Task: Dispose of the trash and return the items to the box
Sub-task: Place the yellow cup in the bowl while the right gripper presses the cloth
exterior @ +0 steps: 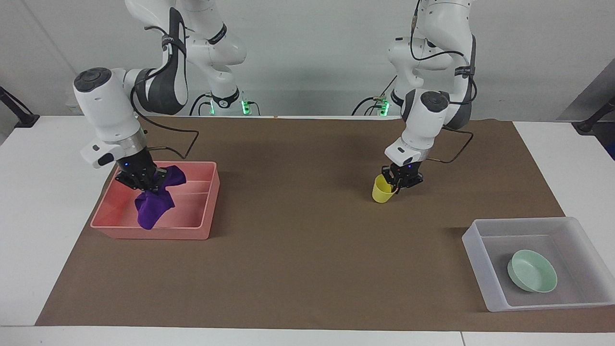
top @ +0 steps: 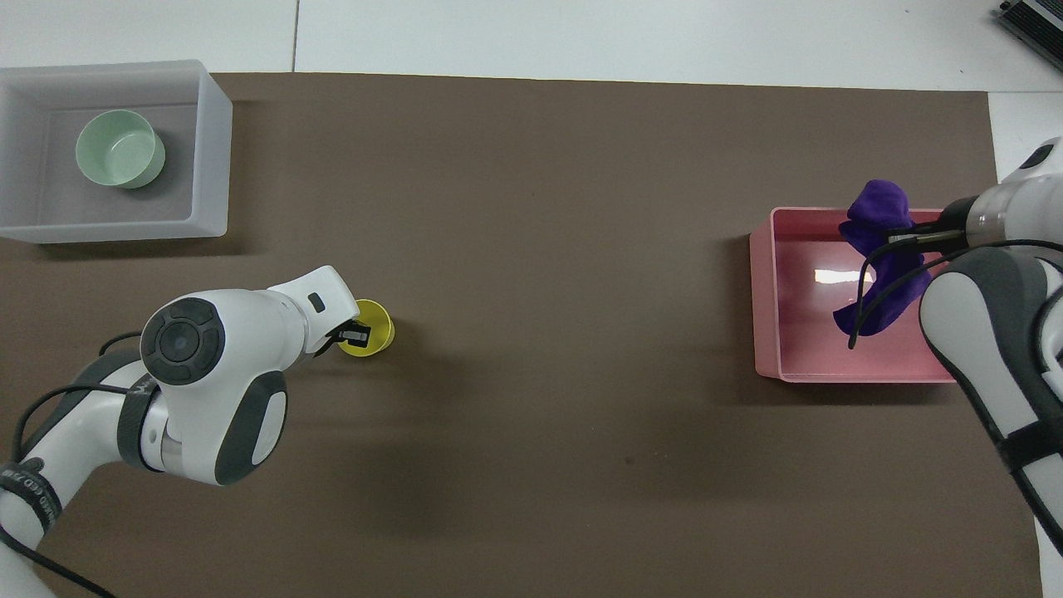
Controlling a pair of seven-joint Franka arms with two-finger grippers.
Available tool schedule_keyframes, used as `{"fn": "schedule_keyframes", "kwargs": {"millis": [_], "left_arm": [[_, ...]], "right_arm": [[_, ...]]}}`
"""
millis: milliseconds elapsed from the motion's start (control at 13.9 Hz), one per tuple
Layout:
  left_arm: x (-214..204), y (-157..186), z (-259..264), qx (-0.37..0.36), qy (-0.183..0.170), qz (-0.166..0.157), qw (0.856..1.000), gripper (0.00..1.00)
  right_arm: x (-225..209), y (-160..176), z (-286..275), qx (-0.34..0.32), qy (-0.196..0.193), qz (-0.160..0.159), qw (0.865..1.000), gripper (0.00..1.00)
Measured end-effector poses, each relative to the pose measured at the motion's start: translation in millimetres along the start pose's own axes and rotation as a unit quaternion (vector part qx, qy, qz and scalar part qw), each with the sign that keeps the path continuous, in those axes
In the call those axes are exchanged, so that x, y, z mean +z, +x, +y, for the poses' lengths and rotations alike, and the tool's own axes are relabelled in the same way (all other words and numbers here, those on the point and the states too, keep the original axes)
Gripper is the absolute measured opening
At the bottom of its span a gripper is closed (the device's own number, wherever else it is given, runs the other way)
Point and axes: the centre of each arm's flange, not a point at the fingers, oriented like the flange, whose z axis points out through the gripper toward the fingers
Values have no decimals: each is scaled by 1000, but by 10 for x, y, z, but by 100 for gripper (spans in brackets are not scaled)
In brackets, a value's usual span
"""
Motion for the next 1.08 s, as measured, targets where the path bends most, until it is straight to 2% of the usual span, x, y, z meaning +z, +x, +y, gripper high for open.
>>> {"fn": "schedule_keyframes", "kwargs": {"millis": [360,937,1009,1081], "left_arm": [[-220,189,-155,-15,2,15,1000,4],[-1095,888,-1653,-130,31,85,987,4],[-1147,950,-1834,-141,35,93,985,4],[-1182,990,-2028,-153,39,98,983,4]], "right_arm": [[523,-300,-14,4,4,-27,1000,9],[778,-477,-35,7,3,-25,1000,9],[790,-481,-37,8,3,-25,1000,14],[793,-478,-37,9,3,-23,1000,15]]}}
